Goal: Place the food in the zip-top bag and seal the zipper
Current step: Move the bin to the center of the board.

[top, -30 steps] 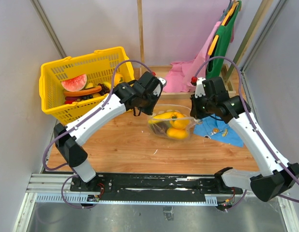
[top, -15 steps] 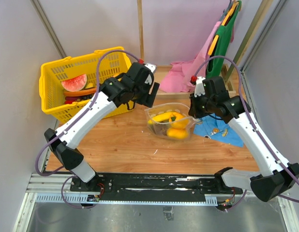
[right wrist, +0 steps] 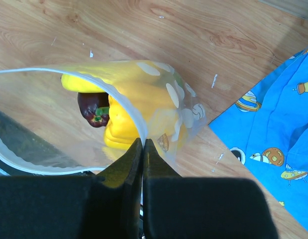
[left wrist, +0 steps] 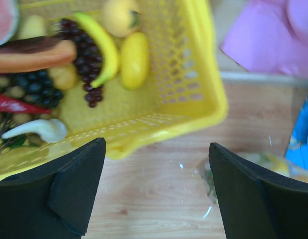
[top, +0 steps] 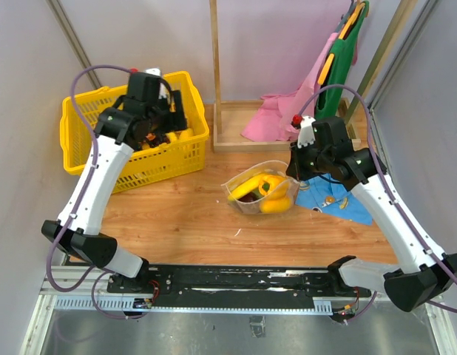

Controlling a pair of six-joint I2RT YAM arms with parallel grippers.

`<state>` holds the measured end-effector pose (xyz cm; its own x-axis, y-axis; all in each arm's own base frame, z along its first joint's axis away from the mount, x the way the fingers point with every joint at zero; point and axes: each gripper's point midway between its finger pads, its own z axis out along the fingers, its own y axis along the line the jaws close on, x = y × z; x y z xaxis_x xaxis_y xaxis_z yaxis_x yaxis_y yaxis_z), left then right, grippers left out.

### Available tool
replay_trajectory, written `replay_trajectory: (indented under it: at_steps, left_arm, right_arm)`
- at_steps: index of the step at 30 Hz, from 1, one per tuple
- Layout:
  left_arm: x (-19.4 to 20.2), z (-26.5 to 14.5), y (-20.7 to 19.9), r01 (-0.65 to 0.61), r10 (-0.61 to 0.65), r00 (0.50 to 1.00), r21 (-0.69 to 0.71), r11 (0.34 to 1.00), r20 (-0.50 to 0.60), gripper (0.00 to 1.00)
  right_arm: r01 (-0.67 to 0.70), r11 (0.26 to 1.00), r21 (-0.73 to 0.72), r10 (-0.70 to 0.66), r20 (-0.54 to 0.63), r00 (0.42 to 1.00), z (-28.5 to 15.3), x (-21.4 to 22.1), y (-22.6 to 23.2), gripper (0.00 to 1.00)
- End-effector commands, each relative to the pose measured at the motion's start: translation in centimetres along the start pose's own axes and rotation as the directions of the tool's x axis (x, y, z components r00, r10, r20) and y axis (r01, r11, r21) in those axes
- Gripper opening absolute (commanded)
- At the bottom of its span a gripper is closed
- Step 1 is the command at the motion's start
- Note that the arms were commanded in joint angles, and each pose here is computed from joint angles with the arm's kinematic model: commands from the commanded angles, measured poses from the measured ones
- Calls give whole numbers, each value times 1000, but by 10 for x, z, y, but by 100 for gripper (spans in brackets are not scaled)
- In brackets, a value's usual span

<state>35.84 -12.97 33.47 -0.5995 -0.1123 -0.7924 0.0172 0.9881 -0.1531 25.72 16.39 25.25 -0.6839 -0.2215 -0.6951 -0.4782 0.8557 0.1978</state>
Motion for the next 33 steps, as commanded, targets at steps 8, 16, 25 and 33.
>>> replay_trajectory:
  at_steps: [8,16,25,33]
  left_arm:
    - [1,5,112,426,-437,899,-291,857,31,97]
    - [-1,11,177,481,-491,864,-468,741,111,99]
    - [33,52,220,384,-486,874,-611,692,-1,99]
    - [91,65,224,304,-520,841,-664,683,-150,99]
  right_arm:
    - [48,998,-35,-45,87,995,-13,-11,11,1]
    - [67,997,-24,-64,104,993,-14,-9,9,1]
    - [84,996,-1,-83,105,991,-13,-9,5,1]
    - [90,996,3,-90,109,990,-14,-8,5,1]
